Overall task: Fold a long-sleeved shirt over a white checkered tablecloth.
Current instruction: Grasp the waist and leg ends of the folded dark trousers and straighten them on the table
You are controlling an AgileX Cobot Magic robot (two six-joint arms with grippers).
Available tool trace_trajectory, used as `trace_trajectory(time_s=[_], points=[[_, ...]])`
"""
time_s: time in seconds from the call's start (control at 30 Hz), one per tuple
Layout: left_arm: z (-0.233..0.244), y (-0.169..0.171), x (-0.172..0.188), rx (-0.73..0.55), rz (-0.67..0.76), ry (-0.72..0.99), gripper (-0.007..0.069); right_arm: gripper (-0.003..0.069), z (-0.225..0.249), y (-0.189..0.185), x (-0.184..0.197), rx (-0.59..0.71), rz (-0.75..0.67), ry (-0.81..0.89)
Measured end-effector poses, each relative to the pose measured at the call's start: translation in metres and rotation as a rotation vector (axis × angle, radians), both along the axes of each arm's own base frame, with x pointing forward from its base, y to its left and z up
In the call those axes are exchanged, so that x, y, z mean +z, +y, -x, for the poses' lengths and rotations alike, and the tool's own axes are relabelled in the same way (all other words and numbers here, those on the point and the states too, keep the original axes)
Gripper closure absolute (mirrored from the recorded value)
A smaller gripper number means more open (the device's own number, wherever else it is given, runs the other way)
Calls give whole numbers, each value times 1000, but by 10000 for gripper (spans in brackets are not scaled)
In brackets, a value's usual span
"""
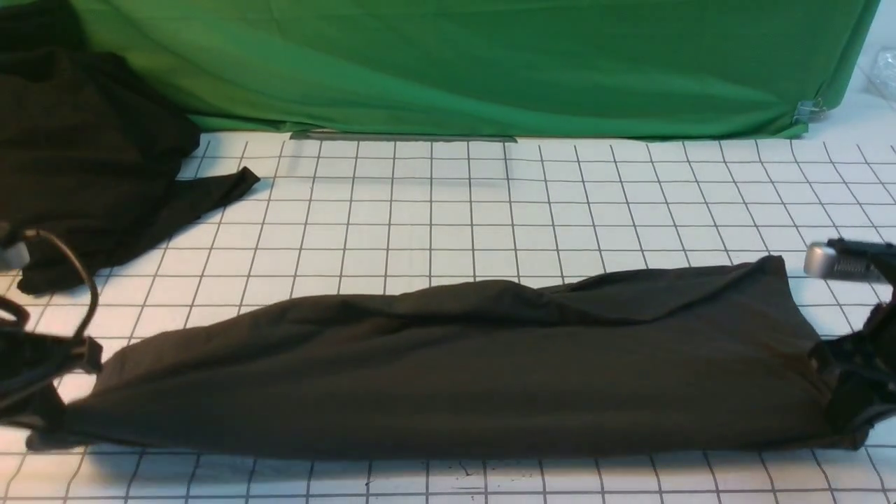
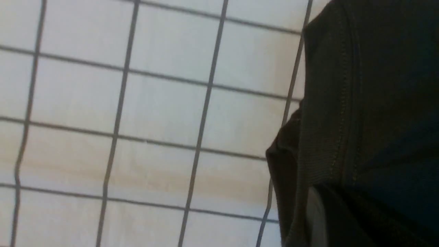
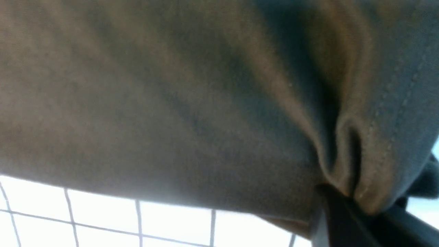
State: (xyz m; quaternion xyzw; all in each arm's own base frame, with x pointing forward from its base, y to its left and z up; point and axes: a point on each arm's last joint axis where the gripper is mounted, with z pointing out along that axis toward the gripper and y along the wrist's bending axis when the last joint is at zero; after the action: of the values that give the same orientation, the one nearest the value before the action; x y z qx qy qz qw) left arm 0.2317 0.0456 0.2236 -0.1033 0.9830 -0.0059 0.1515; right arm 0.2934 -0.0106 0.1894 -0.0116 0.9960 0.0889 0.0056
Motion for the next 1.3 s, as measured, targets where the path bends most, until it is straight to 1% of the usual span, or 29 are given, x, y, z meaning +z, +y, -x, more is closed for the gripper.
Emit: trace_trajectory(time_s=[0.07, 0.13, 0.17, 0.2, 0.23, 0.27, 0.3, 0.37, 0.43, 0.47, 0.53, 0.57, 0.6, 0.67, 0.7, 0.73, 0.77, 0.83, 0.87, 0.9, 0.93, 0.97, 1.07, 1.17, 1.23, 1.27, 1.3], points=[[2, 0, -2, -13, -3, 15, 604, 593, 2, -1, -2, -10, 6, -2], [1, 0, -2, -15, -8, 3, 598, 512, 1, -2, -3, -24, 15, -12], [1, 0, -2, -16, -10, 0, 594, 503, 1, -2, -2, -25, 17, -14], [0, 1, -2, -16, -14, -10, 578, 430, 1, -2, -2, -22, 23, -16], [0, 1, -2, -20, -22, -16, 543, 351, 0, -3, 0, -19, 26, -19], [-1, 2, -2, -27, -36, -21, 517, 300, -2, -3, 3, -16, 28, -22], [-1, 3, -2, -36, -52, -22, 475, 259, -3, -3, 8, -14, 26, -26], [-1, 5, -1, -48, -79, -19, 386, 226, -6, -3, 20, -6, 23, -30], [-2, 8, 3, -61, -106, -6, 281, 235, -9, -3, 38, -1, 21, -54], [-4, 9, 8, -65, -118, -8, 233, 253, -12, -3, 52, -7, 23, -89], [-8, 11, 18, -61, -127, -13, 162, 309, -15, -2, 75, -21, 19, -166], [-11, 11, 25, -46, -122, -30, 137, 340, -16, 0, 88, -22, 13, -218], [-15, 11, 33, -33, -105, -53, 127, 385, -18, 4, 100, -13, -1, -271], [-21, 5, 43, -50, -67, -92, 142, 470, -22, 16, 116, 36, -44, -353], [-25, -3, 49, -101, -39, -121, 179, 526, -26, 28, 122, 74, -76, -393], [-28, -13, 52, -138, 1, -146, 237, 578, -30, 41, 124, 114, -101, -412], [-32, -26, 55, -189, 41, -179, 317, 611, -35, 55, 123, 156, -128, -425], [-40, -59, 58, -299, 99, -256, 497, 639, -49, 89, 111, 252, -167, -416], [-42, -63, 59, -303, 106, -273, 522, 641, -50, 92, 108, 262, -168, -411], [-47, -87, 56, -372, 132, -294, 584, 647, -59, 115, 90, 330, -180, -367], [-48, -92, 54, -387, 136, -293, 584, 647, -60, 118, 87, 336, -182, -360], [-53, -109, 45, -431, 156, -274, 611, 648, -66, 139, 66, 401, -185, -310], [-62, -133, 13, -472, 177, -169, 625, 648, -69, 171, 28, 491, -188, -215], [-71, -139, -20, -468, 179, -58, 625, 648, -65, 190, 7, 543, -186, -161], [-73, -140, -30, -465, 177, -29, 627, 648, -64, 196, 1, 560, -185, -149], [-77, -140, -44, -465, 170, 10, 628, 648, -62, 205, -8, 590, -183, -140], [-77, -140, -45, -465, 168, 11, 628, 648, -62, 206, -9, 590, -182, -143]])
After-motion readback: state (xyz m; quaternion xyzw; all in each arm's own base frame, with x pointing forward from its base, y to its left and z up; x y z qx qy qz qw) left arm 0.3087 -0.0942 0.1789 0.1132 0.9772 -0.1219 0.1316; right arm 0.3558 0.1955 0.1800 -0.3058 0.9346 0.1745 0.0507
